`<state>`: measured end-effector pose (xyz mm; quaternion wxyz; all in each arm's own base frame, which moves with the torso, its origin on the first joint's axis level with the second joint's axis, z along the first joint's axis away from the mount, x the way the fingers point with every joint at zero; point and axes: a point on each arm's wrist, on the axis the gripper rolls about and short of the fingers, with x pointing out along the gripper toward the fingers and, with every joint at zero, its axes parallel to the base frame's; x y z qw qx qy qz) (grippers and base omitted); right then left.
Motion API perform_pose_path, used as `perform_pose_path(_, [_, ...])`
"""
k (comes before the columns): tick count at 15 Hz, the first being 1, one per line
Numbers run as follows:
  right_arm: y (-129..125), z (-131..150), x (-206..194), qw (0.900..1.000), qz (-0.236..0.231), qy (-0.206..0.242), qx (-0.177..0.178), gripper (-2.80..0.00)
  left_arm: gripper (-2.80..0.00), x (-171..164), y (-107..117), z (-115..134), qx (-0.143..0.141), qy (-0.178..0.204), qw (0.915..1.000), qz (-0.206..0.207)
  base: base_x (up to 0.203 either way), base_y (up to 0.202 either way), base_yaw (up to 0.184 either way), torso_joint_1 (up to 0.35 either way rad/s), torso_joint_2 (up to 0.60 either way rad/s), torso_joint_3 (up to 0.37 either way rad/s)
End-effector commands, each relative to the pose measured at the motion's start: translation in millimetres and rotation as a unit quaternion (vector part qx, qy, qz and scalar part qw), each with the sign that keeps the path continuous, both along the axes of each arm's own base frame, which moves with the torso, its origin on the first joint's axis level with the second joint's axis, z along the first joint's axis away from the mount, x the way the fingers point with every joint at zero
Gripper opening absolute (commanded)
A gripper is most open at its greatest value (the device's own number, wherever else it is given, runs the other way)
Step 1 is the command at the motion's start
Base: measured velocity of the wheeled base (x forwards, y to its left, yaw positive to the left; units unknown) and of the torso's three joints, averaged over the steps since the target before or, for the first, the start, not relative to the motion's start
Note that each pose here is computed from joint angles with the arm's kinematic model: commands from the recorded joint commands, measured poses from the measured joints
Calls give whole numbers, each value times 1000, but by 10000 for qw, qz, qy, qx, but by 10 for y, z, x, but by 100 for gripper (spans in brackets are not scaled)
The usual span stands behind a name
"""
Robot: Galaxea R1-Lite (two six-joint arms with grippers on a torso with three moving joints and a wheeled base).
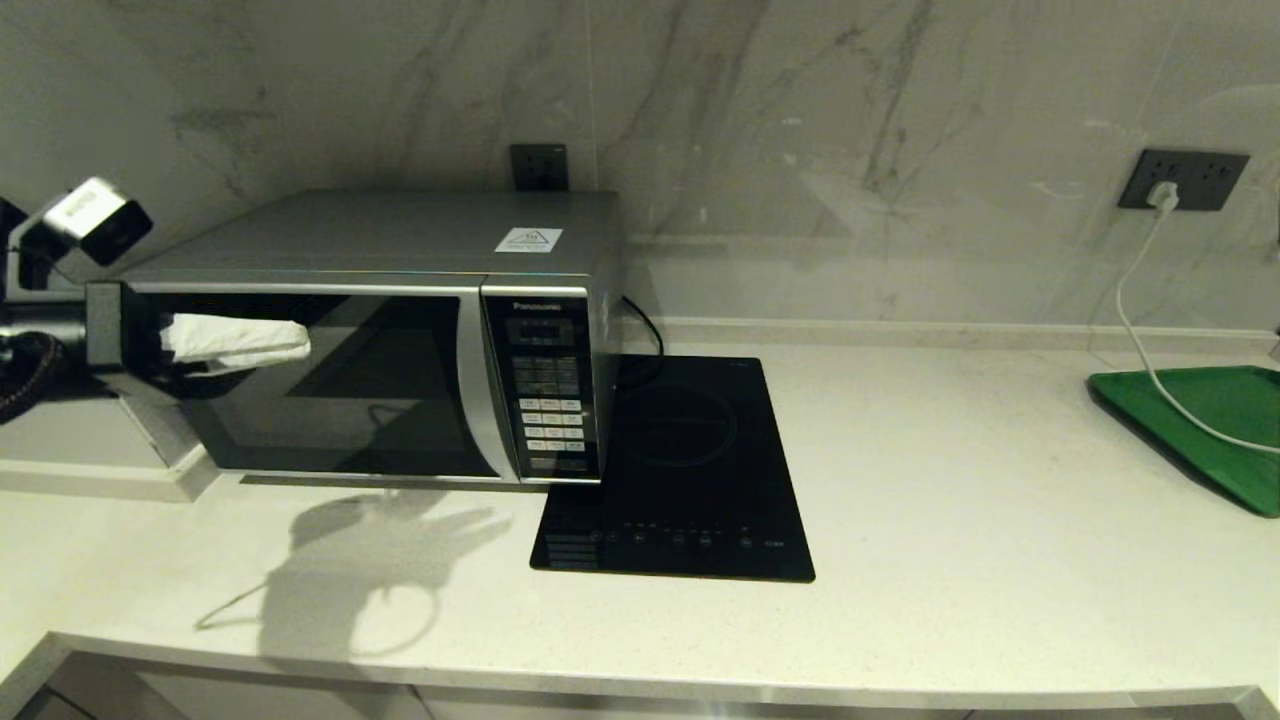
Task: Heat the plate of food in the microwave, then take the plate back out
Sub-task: Open the microwave oven
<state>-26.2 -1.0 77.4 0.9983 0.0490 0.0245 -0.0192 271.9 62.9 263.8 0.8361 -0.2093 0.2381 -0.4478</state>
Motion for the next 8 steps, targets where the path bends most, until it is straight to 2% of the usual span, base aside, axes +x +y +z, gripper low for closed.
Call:
perform_pose_path(1, [0,0,1,10000,3,8,2,-280,0,-81,-26,-77,-119,46,9999,-113,0,0,0,0,0,0])
perform_pose_path(3, [0,1,1,10000,3,7,2,-280,0,-167,-97,-26,-115,-57,9997,-223,0,0,0,0,0,0])
perform_pose_path(4, [0,-1,1,10000,3,14,2,-280,0,-163,-117,-75,-140,20,9996,-265,0,0,0,0,0,0])
perform_pose_path(6, [0,1,1,10000,3,7,2,-280,0,-35,-89,-285,-214,173,9992,-307,0,0,0,0,0,0])
perform_pose_path(8, [0,-1,1,10000,3,14,2,-280,0,67,-65,-495,-276,-10,9987,-431,0,0,0,0,0,0])
